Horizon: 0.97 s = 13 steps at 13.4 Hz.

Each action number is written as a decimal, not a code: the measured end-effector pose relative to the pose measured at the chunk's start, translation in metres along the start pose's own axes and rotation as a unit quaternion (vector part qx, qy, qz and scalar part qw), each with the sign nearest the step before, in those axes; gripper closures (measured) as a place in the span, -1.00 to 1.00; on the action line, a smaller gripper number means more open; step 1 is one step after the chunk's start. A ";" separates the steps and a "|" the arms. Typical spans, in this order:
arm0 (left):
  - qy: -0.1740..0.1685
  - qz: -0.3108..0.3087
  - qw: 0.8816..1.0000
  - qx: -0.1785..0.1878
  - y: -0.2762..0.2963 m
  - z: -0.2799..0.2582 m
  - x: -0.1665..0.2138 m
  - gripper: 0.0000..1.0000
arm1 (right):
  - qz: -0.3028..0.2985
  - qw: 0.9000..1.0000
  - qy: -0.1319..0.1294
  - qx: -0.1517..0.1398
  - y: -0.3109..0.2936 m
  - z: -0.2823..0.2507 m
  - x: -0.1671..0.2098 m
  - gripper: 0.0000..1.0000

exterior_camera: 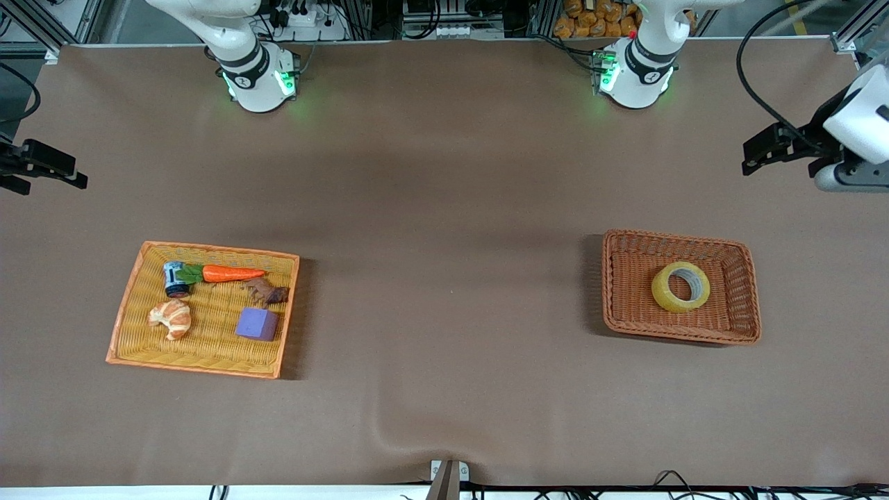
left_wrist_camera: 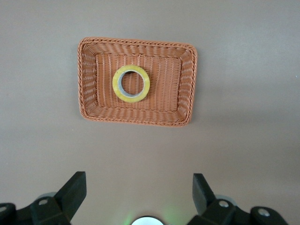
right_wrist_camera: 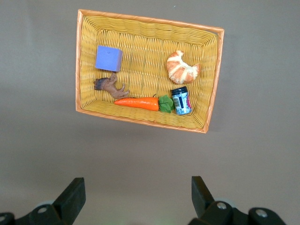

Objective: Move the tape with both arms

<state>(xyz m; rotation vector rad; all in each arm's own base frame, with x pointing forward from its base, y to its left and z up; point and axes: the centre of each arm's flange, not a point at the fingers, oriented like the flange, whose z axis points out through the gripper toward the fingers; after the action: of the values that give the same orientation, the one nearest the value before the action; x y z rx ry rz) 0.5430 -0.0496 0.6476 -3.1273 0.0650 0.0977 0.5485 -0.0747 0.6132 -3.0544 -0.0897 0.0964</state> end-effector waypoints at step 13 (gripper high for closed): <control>0.005 -0.012 1.000 -0.003 -0.010 -0.015 -0.035 -1.00 | 0.000 1.000 -0.001 0.000 0.000 0.001 0.001 -1.00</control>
<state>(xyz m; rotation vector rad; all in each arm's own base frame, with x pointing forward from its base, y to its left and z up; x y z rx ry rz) 0.5093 -0.0387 0.6644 -3.1338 0.0263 0.0817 0.5491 -0.0745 0.6120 -3.0537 -0.0903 0.0994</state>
